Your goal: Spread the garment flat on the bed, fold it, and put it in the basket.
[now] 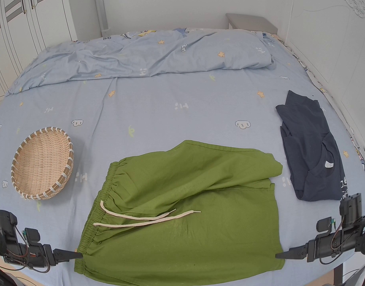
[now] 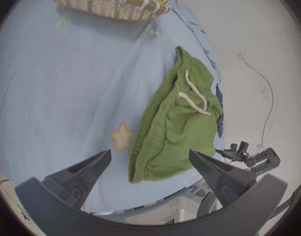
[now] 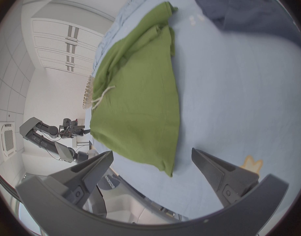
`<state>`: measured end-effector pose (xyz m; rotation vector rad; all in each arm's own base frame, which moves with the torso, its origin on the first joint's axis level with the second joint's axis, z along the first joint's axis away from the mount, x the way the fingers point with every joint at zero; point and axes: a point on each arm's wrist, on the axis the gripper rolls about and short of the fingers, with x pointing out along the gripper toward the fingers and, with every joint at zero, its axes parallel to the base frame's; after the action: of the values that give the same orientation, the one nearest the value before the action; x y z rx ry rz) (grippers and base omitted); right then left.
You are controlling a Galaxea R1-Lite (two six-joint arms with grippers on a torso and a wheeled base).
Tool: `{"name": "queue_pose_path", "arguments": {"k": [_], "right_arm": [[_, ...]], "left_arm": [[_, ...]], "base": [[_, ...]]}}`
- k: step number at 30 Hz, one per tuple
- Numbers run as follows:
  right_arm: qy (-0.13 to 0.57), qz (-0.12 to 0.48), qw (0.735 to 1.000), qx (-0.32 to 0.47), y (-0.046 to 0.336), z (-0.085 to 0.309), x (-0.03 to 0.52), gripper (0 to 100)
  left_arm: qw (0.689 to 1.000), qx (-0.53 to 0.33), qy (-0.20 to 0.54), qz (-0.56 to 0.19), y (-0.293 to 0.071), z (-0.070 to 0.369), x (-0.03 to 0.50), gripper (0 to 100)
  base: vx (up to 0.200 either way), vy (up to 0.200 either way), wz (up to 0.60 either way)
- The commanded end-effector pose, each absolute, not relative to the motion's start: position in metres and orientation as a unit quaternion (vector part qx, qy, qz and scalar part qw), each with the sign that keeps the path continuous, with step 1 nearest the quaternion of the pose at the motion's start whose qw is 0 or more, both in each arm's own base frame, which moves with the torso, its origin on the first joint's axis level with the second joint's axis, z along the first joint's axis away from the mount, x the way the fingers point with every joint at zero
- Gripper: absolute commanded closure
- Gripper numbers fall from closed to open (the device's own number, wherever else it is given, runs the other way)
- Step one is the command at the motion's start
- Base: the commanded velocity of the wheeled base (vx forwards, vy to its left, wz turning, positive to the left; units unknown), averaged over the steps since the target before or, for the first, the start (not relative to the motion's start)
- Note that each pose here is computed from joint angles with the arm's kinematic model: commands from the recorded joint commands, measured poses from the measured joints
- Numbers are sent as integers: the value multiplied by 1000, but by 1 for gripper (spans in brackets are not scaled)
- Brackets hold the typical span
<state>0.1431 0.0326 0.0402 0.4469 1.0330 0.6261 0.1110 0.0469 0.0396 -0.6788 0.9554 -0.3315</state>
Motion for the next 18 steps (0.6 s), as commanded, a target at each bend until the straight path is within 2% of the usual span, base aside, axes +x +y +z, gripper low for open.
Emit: {"name": "queue_pose_path", "arguments": {"k": [1, 4, 6, 13, 16, 18], "right_arm": [[371, 287, 861, 198, 22, 79, 154, 0], [345, 283, 874, 194, 19, 97, 169, 0], [325, 280, 883, 191, 17, 113, 185, 0], [280, 272, 902, 184, 9, 170, 225, 0], [269, 269, 907, 182, 6, 179, 231, 0], [264, 275, 907, 178, 8, 184, 248, 0]], "left_arm": [[865, -277, 389, -155, 55, 77, 129, 0], [876, -259, 373, -164, 59, 99, 141, 0], [877, -237, 369, -198, 54, 118, 159, 0], [866, -242, 344, -269, 28, 185, 213, 0], [862, -249, 345, -277, 24, 189, 226, 0], [847, -258, 356, -298, 10, 186, 255, 0]], "base": [[0, 0, 0], [0, 0, 0], [0, 0, 0], [0, 0, 0], [0, 0, 0], [0, 0, 0]]}}
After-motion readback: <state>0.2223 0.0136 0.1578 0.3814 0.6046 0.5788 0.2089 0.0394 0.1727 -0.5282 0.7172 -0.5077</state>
